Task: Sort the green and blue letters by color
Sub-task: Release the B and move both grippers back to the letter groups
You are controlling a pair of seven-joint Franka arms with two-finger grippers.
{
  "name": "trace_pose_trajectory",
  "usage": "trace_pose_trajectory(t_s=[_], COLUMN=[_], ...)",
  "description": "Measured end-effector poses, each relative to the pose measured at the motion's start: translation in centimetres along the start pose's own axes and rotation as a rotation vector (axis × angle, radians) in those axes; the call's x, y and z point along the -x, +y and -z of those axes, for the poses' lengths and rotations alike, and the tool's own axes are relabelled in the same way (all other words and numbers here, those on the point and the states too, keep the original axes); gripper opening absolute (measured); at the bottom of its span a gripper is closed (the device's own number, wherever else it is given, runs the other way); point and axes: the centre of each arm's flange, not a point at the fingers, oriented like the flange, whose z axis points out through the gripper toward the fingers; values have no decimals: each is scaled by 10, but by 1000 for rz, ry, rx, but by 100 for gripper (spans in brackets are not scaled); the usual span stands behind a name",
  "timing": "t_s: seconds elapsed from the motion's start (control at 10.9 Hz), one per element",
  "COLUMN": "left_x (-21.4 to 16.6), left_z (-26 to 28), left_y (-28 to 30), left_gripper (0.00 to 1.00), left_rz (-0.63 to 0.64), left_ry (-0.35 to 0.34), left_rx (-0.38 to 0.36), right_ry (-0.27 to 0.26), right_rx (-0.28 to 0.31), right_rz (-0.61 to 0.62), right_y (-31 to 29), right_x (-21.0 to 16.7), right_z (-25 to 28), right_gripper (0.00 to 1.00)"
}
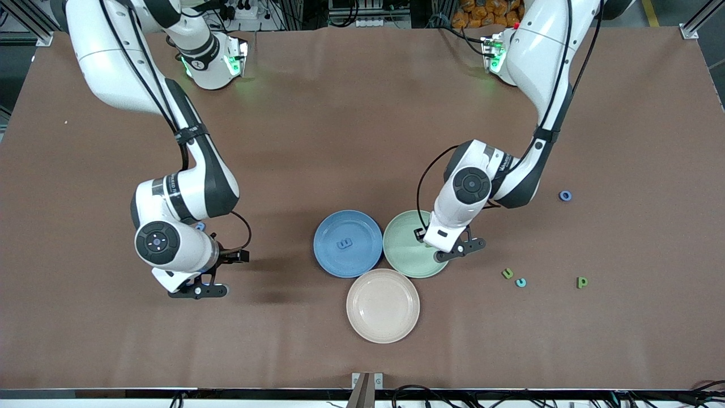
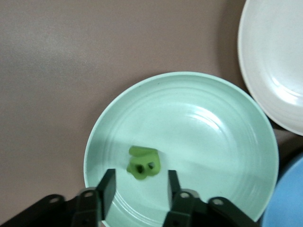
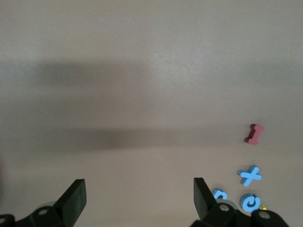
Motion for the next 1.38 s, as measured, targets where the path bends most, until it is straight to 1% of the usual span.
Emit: trace_pose_trajectory(t_s=[0.09, 0.18, 0.28, 0.37, 0.46, 0.55, 0.64, 0.92, 1.11, 1.2, 1.29, 1.38], left_x=[-2, -5, -8, -12, -20, -33, -51, -103, -126, -139, -152, -165], left_z=[-3, -2, 1, 3, 4, 4, 8, 25, 37, 39, 41, 42], left_y=[-1, -2, -2, -4, -11, -25, -46, -116, -152, -175, -201, -231], left_gripper=[62, 74, 87, 99, 100, 100, 100, 100, 100, 100, 100, 100], left_rz=[5, 8, 11, 16, 1, -30, -60, -147, -231, -278, -326, -381], left_ry=[-1, 2, 8, 13, 17, 12, 3, -9, -7, -9, -15, -21], left_rx=[-3, -1, 3, 4, 2, -8, -19, -58, -76, -76, -73, -72], right_ry=[-11, -23, -3, 50, 96, 122, 123, 66, 40, 33, 34, 50], right_rx=[4, 5, -5, -24, -39, -49, -54, -56, -56, -56, -73, -102], right_rz=[-7, -24, -51, -81, -99, -115, -146, -296, -400, -432, -466, -495], right_y=[7, 20, 40, 63, 80, 93, 104, 135, 133, 131, 132, 135], right_x=[0, -1, -5, -6, 0, 11, 24, 52, 65, 71, 75, 80], right_z=[-3, -9, -16, -23, -31, -44, -59, -95, -103, -106, -111, -118], right_gripper=[100, 100, 100, 100, 100, 100, 100, 100, 100, 99, 99, 100])
